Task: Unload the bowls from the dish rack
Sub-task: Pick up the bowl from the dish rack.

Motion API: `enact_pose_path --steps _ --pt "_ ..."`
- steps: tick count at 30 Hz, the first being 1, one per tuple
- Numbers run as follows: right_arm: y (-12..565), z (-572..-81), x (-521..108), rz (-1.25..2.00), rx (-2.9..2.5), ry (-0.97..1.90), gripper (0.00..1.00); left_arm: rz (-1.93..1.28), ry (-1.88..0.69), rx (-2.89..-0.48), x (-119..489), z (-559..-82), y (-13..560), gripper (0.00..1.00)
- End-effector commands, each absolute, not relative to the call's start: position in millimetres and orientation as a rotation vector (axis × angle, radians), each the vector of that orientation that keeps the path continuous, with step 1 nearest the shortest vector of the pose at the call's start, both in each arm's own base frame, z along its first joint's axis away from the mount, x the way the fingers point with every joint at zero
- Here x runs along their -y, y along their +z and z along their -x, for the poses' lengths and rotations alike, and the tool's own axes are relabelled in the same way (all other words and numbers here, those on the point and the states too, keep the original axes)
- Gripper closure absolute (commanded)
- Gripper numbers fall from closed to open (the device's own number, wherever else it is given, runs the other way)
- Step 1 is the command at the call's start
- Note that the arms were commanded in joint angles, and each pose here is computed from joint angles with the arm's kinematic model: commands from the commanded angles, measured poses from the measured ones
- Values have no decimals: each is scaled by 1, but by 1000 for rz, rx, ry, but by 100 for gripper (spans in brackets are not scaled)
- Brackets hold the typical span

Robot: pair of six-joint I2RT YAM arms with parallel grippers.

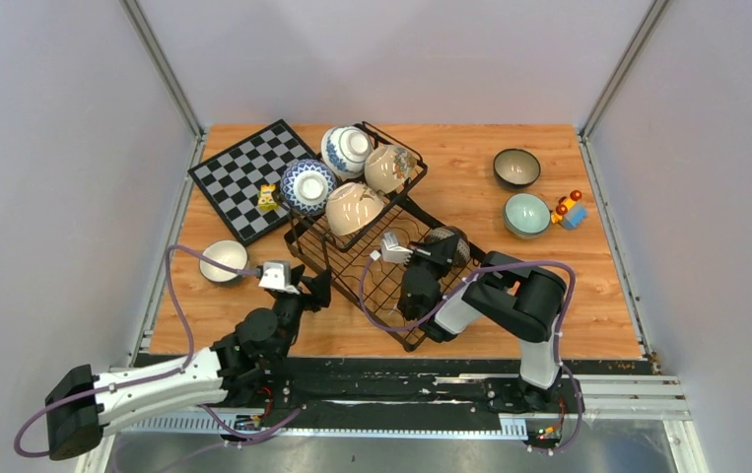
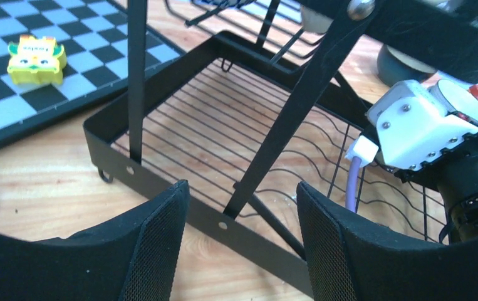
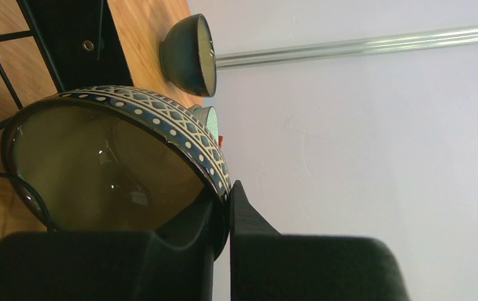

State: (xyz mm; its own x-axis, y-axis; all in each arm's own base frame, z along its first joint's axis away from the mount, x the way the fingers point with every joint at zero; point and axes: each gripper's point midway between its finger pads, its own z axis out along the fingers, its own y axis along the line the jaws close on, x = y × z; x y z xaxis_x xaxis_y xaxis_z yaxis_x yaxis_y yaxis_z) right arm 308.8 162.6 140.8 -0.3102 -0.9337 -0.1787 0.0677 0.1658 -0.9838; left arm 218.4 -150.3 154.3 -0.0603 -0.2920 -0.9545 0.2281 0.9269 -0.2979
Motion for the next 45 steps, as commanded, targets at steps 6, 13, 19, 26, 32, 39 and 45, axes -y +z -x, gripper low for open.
enact_pose_path --steps 6,13,19,26,32,39,45 --pt "149 -300 -166 732 -1513 -1242 100 5 -373 -1413 165 -237 206 38" --pt "157 -293 -177 771 -1481 -1223 100 -23 -322 -1440 175 -256 200 77" --pt "158 -286 -193 834 -1434 -1199 100 -50 -341 -1455 185 -261 195 100" --pt "144 -281 -212 953 -1381 -1236 100 -73 -364 -1456 193 -261 193 100" --pt "147 -282 -209 966 -1388 -1280 100 -76 -356 -1463 191 -261 188 100" --pt "161 -282 -202 907 -1424 -1282 100 -56 -349 -1466 187 -260 186 100" --pt "183 -277 -204 821 -1448 -1221 100 -59 -330 -1474 186 -262 183 100"
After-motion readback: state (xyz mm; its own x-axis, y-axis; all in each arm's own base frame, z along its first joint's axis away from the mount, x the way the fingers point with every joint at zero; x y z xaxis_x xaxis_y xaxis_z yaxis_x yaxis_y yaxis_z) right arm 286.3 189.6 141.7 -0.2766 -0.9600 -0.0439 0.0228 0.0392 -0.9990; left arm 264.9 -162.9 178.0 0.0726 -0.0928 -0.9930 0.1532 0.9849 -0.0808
